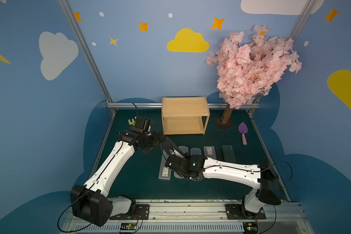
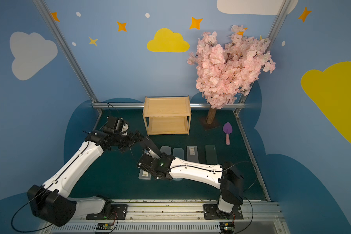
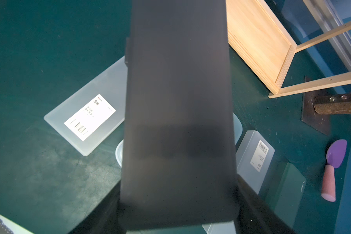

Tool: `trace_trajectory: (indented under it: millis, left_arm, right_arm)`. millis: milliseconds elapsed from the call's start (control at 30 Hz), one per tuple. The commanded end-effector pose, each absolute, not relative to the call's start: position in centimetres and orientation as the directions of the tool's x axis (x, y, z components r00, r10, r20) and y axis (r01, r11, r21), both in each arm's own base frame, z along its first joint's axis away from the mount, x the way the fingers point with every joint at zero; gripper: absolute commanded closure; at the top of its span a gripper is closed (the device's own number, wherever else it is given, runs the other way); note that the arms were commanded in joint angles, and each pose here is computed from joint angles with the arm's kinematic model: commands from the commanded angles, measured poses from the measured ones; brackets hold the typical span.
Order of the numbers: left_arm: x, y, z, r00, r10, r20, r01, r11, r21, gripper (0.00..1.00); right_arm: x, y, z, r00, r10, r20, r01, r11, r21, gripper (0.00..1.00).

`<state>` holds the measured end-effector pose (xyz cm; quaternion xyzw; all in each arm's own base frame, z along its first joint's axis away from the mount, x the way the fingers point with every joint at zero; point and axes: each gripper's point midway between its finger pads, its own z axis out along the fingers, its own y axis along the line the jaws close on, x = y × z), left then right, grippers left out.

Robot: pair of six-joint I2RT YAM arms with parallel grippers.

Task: Remove the pencil cases from the shelf
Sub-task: Pick up the pencil case from the shelf.

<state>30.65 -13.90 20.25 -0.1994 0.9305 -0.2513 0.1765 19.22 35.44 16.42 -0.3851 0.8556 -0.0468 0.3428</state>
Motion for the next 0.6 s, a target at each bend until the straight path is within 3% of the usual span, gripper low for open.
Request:
trace_trajectory:
  millis: [0,167,567]
  left_arm:
    - [30.8,-14.3,19.1,-0.846,-0.510,-0.155,-0.351,0.752,-0.559,0.00]
    - [31.4,-15.5,18.7,-0.852,-0.519,-0.066,-0.400,0.728,-0.557,0.00]
    - [32.4,-16.4,18.5,-0.810,-0.584,-0.051,-0.451,0.677,-0.581,0.00]
  right_arm:
    - [19.8,36.3,18.5,-0.424,-0.665,-0.615,-0.593,0.717,-0.366,0.56]
    - [19.2,36.6,18.9,-0.381,-0.679,-0.628,-0.591,0.701,-0.399,0.55]
    - [19.1,37.5,18.4,-0.371,-0.671,-0.642,-0.597,0.701,-0.389,0.55]
